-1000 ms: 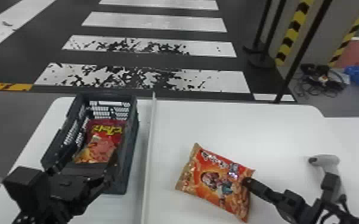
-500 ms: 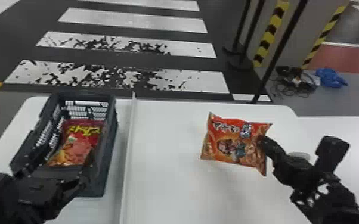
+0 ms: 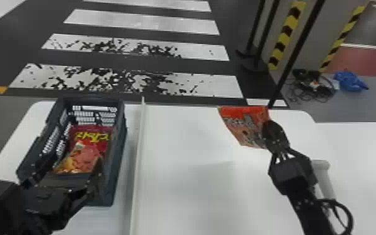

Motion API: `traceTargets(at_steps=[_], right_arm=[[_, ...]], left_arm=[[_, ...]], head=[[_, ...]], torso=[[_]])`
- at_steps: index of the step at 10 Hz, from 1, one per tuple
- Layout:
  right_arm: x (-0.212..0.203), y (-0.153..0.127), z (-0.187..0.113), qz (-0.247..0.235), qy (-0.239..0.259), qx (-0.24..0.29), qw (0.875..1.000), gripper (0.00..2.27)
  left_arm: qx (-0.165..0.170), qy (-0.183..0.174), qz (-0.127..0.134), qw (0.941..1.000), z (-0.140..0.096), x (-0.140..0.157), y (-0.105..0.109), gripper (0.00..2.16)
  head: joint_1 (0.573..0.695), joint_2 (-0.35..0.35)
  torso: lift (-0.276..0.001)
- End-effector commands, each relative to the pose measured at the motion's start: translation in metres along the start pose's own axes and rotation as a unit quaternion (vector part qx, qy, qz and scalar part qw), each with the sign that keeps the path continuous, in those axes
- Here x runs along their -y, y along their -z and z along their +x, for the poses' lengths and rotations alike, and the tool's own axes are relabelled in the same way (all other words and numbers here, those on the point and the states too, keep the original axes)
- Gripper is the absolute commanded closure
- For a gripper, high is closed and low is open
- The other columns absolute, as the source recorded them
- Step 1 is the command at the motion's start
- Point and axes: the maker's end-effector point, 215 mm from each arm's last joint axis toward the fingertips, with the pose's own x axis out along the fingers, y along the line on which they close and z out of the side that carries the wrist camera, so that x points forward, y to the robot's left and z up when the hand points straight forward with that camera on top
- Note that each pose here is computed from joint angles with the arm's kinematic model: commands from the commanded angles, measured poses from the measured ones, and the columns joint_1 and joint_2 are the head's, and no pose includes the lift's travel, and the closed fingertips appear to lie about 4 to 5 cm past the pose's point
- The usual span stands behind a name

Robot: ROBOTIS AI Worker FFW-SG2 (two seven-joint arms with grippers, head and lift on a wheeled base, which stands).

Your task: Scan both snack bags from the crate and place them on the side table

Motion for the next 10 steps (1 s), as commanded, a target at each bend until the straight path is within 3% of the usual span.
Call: traceTargets(at_steps=[1, 4, 6, 7, 9, 10], right_arm=[[-0.054, -0.008, -0.014, -0.103, -0.042, 0.033, 0.993, 2.25], [-0.139, 0.019, -0.053, -0.241, -0.139, 0.05, 0.959, 2.24], [-0.176, 0.034, -0.081, -0.256, -0.2, 0.049, 0.944, 2.24], [-0.186, 0.033, -0.096, -0.246, -0.221, 0.053, 0.942, 2.04], [-0.185, 0.028, -0.104, -0.209, -0.233, 0.048, 0.949, 0.02], [-0.185, 0.023, -0.109, -0.193, -0.249, 0.046, 0.948, 0.0]], left_arm=[[0.001, 0.0, 0.0, 1.0, 0.0, 0.0, 0.0, 0.08], [-0.001, 0.0, -0.003, 1.0, 0.0, 0.0, 0.002, 0.08], [-0.001, 0.001, -0.004, 1.0, 0.0, 0.001, 0.001, 0.08], [0.0, 0.001, -0.003, 1.0, 0.0, 0.0, 0.001, 0.08], [0.0, 0.002, -0.004, 1.0, 0.001, 0.002, 0.001, 0.09], [-0.001, 0.001, -0.004, 1.0, 0.0, 0.001, 0.002, 0.09]], head=[[0.695, -0.078], [0.695, 0.009], [0.695, 0.047], [0.695, 0.055], [0.695, 0.083], [0.695, 0.087]], torso=[[-0.098], [-0.098], [-0.098], [-0.098], [-0.098], [-0.098]])
